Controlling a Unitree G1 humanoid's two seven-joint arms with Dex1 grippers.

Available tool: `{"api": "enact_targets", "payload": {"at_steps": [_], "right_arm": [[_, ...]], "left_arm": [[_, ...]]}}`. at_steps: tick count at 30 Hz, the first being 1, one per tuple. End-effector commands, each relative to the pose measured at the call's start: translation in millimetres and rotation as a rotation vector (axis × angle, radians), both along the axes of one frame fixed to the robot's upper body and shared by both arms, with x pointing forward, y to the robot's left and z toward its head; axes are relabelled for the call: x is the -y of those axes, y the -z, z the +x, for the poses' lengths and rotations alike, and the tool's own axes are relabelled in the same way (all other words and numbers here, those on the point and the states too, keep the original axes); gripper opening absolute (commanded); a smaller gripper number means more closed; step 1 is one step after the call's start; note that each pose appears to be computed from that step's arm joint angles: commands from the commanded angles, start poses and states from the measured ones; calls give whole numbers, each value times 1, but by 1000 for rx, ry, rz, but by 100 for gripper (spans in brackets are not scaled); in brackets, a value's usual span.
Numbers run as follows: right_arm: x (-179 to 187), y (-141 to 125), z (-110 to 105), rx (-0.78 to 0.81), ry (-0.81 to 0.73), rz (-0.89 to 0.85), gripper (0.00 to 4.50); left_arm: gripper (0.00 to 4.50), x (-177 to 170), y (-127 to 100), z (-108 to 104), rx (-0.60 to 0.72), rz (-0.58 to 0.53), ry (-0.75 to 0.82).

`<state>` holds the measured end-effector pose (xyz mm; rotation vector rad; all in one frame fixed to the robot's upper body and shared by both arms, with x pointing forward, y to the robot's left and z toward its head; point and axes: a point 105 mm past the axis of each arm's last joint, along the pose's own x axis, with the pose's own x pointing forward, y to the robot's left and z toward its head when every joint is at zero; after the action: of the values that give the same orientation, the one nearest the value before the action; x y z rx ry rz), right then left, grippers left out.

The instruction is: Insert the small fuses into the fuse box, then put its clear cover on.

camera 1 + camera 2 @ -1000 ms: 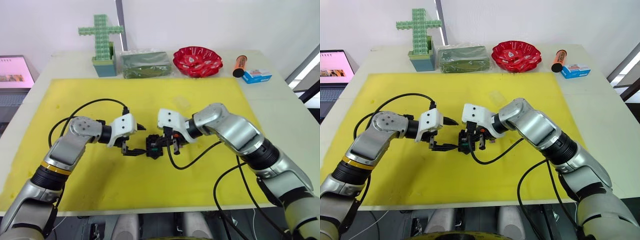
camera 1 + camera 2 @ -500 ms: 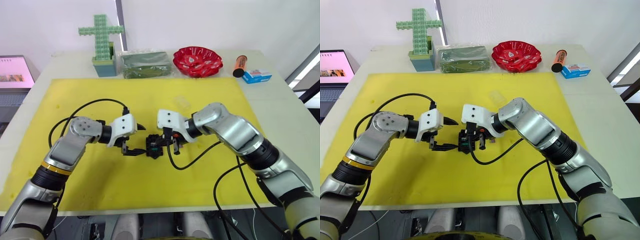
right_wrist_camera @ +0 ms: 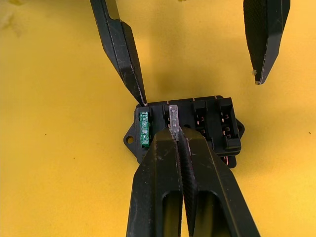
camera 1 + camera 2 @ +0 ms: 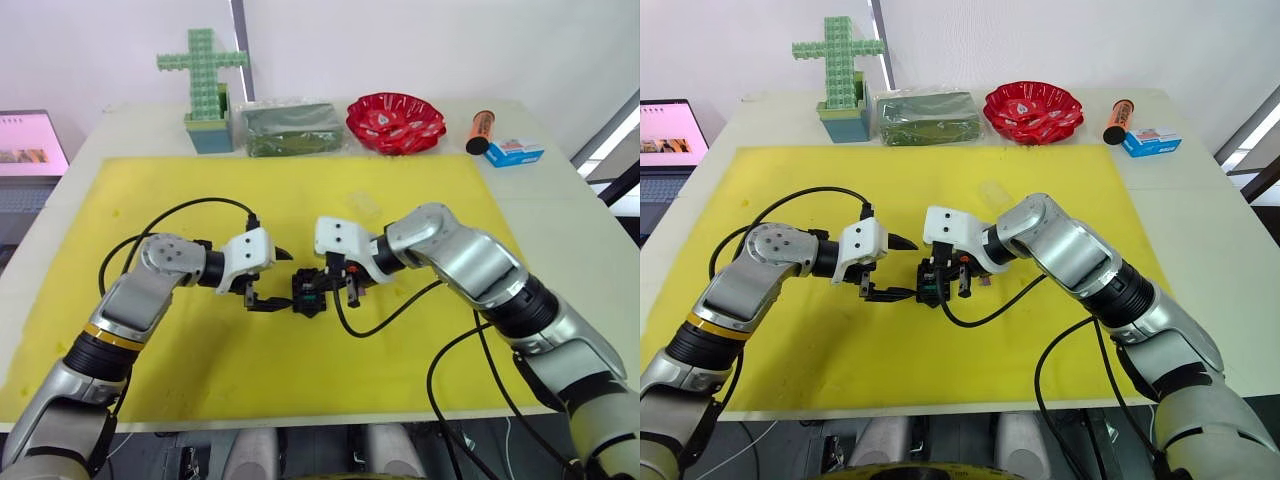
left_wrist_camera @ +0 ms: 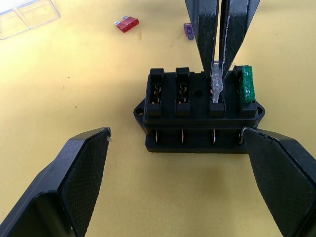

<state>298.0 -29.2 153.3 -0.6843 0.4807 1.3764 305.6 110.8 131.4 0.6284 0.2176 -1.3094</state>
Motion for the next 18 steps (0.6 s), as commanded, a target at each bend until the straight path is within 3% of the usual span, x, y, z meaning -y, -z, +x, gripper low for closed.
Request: {"api": "enact_targets", "payload": {"at_steps": [1, 9, 18], "right_arm": [[0, -9, 1, 36, -5, 6, 0], [0, 6, -6, 14, -46, -46, 0], [4, 21, 5, 60, -25, -123, 0]], "left_arm": [[447, 0, -7, 0, 35, -8, 4], [447, 0, -6, 0, 37, -9, 3], [447, 1, -5, 0, 37, -13, -1]]}}
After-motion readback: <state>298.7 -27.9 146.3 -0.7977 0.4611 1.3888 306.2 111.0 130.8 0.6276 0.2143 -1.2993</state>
